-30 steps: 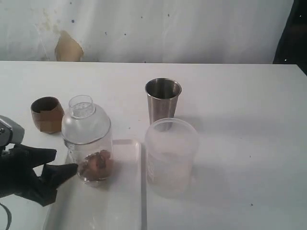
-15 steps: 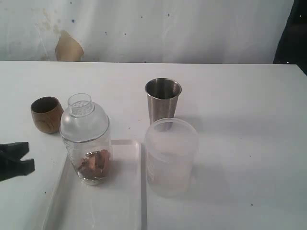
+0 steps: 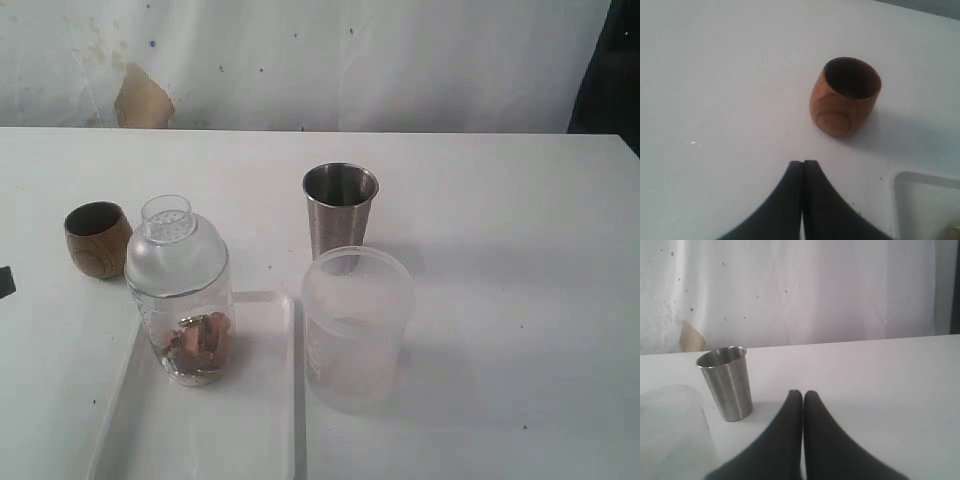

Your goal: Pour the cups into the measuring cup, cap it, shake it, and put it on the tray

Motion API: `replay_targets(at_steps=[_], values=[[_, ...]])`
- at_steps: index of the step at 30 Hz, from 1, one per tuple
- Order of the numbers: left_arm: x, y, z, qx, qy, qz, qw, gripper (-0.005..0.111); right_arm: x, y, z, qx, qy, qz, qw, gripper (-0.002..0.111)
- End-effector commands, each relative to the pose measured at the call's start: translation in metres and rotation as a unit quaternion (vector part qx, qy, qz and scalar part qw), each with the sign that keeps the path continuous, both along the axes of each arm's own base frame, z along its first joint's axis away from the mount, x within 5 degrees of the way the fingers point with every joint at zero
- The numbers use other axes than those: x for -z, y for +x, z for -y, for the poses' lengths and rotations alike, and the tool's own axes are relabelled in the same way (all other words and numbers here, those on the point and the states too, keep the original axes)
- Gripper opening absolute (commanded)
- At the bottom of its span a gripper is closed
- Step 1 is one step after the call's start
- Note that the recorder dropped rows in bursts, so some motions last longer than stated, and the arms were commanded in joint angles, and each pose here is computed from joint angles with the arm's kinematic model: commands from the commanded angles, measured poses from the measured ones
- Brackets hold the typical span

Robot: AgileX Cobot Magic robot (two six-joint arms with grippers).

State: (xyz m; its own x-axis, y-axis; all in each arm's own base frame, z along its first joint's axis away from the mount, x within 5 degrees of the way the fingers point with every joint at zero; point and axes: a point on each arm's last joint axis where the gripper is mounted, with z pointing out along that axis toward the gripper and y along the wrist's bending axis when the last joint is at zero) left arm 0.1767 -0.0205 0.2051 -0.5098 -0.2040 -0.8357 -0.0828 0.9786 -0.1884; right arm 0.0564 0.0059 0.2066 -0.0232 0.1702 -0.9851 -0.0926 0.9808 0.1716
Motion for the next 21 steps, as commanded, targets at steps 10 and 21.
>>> replay_targets(at_steps=[10,21], values=[[-0.06,-0.058,-0.004,0.02,-0.089,0.187,0.978,0.0,0.001,0.0,0.0,-0.003,0.001,0.003,1.0,0.0],[-0.072,-0.095,0.006,0.111,-0.119,0.228,0.96,0.0,0.001,0.0,0.0,-0.003,0.001,0.003,1.0,0.0]])
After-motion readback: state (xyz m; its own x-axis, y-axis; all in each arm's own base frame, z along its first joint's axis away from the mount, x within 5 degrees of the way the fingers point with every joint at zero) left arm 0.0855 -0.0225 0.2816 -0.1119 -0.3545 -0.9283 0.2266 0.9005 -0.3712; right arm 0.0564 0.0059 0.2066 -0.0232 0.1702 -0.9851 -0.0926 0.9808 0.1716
